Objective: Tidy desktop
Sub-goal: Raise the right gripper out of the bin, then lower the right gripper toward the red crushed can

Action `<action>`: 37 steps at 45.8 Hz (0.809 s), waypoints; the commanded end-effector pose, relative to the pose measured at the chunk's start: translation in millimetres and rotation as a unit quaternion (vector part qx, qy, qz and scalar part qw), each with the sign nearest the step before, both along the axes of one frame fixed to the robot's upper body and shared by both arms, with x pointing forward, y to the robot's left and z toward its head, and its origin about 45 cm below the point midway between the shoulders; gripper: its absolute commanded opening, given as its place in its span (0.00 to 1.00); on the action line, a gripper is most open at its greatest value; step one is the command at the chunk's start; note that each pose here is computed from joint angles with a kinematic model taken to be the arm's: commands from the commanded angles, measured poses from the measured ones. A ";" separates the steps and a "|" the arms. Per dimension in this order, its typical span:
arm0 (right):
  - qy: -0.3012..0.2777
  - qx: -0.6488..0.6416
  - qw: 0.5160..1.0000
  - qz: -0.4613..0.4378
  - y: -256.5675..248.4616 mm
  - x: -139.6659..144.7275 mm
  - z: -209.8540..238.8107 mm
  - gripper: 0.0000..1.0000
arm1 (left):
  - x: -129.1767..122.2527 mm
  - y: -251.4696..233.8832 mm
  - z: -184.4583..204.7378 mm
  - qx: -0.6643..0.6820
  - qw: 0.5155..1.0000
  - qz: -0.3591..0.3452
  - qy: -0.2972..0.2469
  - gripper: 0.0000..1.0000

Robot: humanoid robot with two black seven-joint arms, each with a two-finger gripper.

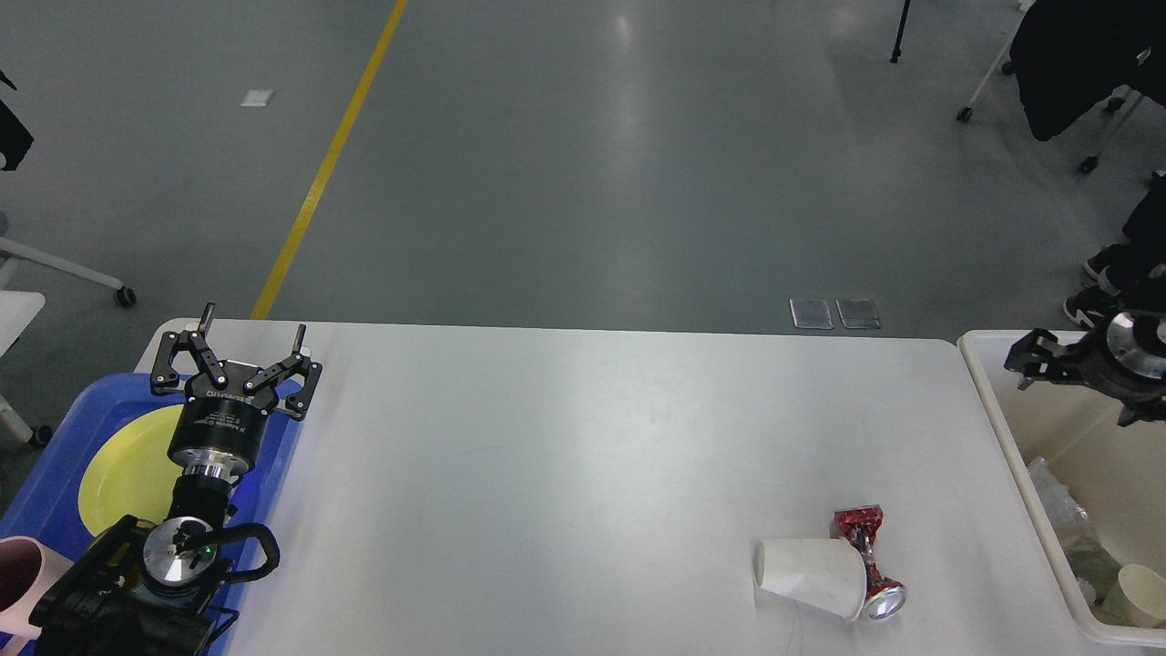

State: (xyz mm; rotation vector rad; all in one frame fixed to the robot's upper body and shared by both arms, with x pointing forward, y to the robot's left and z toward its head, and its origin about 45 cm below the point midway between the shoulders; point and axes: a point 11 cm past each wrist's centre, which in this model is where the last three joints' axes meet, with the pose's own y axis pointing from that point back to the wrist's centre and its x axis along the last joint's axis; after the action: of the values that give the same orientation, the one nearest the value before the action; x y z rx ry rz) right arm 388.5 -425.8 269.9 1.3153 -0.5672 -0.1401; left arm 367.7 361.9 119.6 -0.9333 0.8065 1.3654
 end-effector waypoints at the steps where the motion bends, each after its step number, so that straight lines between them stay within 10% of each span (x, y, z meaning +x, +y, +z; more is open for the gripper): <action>1: 0.039 0.057 0.997 0.044 51.6 -2.3 48.1 1.00 | -0.1 0.0 -0.1 0.000 1.000 0.000 0.000 0.96; 37: 0.080 0.114 0.972 0.189 190.9 -70.2 132.5 1.00 | -0.1 0.0 -0.1 0.000 1.000 0.000 0.000 0.96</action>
State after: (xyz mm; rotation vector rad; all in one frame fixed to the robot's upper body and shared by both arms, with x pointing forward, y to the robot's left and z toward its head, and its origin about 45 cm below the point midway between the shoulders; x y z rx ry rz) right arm 318.4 -235.6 402.4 1.5918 -0.1578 0.0055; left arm 367.6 362.0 119.4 -0.9330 0.8068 1.3657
